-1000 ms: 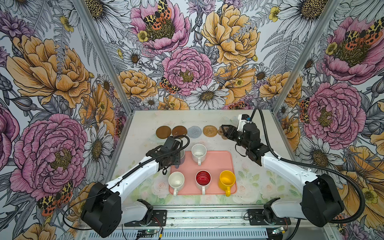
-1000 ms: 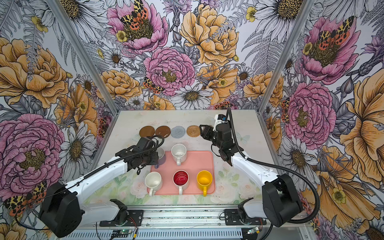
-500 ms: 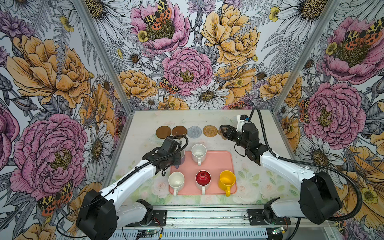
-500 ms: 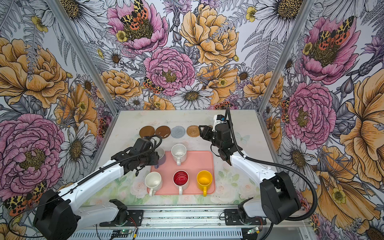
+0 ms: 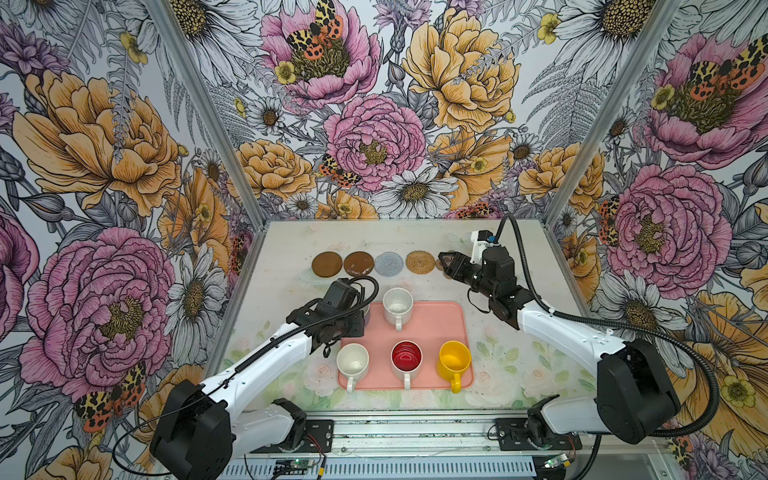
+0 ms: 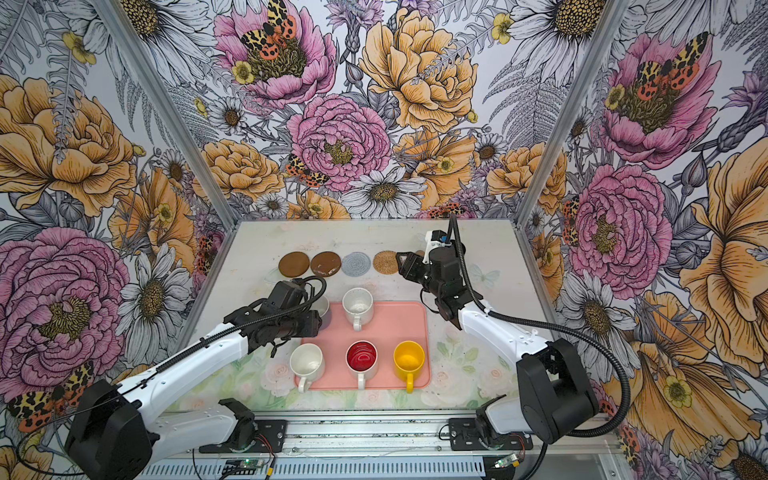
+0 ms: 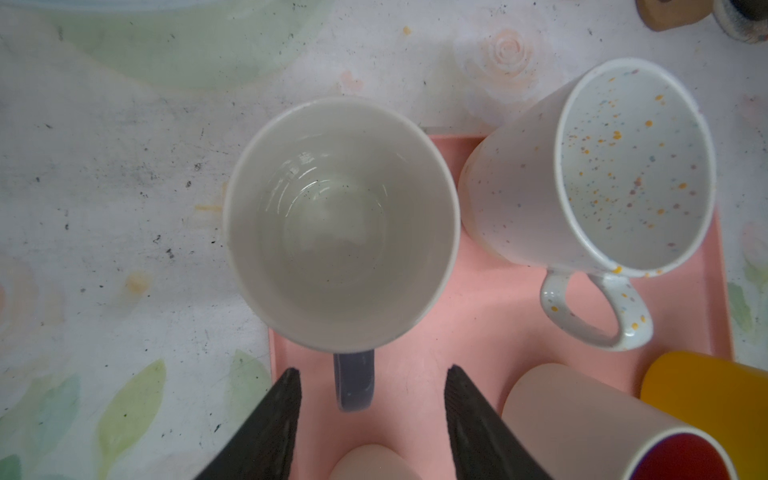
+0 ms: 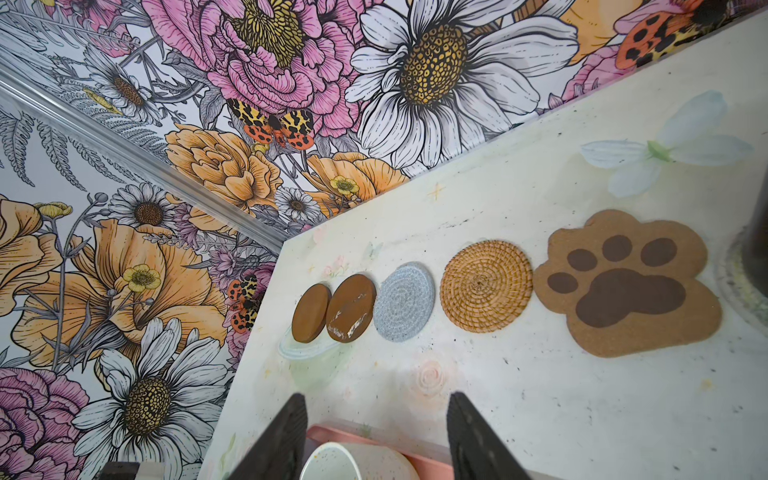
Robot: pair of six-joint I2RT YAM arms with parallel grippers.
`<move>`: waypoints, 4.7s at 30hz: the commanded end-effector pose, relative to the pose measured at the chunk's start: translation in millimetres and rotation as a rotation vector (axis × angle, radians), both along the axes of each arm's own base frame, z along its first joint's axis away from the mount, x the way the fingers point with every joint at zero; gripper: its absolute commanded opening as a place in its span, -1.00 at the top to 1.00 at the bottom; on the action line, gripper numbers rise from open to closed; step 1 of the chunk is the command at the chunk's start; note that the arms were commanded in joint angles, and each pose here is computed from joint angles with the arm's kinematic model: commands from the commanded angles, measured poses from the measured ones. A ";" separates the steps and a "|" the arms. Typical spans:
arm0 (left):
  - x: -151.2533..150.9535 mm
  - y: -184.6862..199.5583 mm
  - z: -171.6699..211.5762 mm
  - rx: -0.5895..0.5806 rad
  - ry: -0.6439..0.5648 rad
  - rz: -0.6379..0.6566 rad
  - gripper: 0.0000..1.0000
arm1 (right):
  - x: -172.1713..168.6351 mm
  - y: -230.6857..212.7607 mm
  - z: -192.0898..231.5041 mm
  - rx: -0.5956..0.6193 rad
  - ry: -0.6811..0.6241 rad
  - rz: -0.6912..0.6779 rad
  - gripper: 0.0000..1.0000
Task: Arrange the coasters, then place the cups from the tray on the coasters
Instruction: 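Lower the open left gripper onto the lilac mug's rim while the right gripper withdraws, then close the left gripper on the lilac mug's rim and lift it off the tray, then carry the lilac mug with the left gripper over the dark wooden coaster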
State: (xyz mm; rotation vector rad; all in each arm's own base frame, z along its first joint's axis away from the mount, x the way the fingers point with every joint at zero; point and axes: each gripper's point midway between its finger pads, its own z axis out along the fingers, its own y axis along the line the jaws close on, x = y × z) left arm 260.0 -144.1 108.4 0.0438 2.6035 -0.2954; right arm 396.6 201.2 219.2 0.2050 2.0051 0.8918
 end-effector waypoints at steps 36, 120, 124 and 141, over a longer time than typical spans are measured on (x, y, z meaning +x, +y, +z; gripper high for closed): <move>17.0 -2.1 -53.7 0.076 0.071 0.043 0.48 | 10.0 1.1 3.0 0.043 -0.013 0.007 -0.12; 240.1 117.6 -16.9 0.145 -0.140 0.378 1.00 | 12.5 -18.3 -2.9 0.047 0.009 -0.001 -0.04; 241.7 117.1 -16.8 0.142 -0.140 0.377 1.00 | 13.5 -18.6 -4.6 0.045 0.013 -0.002 -0.04; 252.0 109.9 -8.8 0.101 -0.155 0.366 1.00 | 18.0 -13.7 -8.8 0.048 0.027 0.015 -0.03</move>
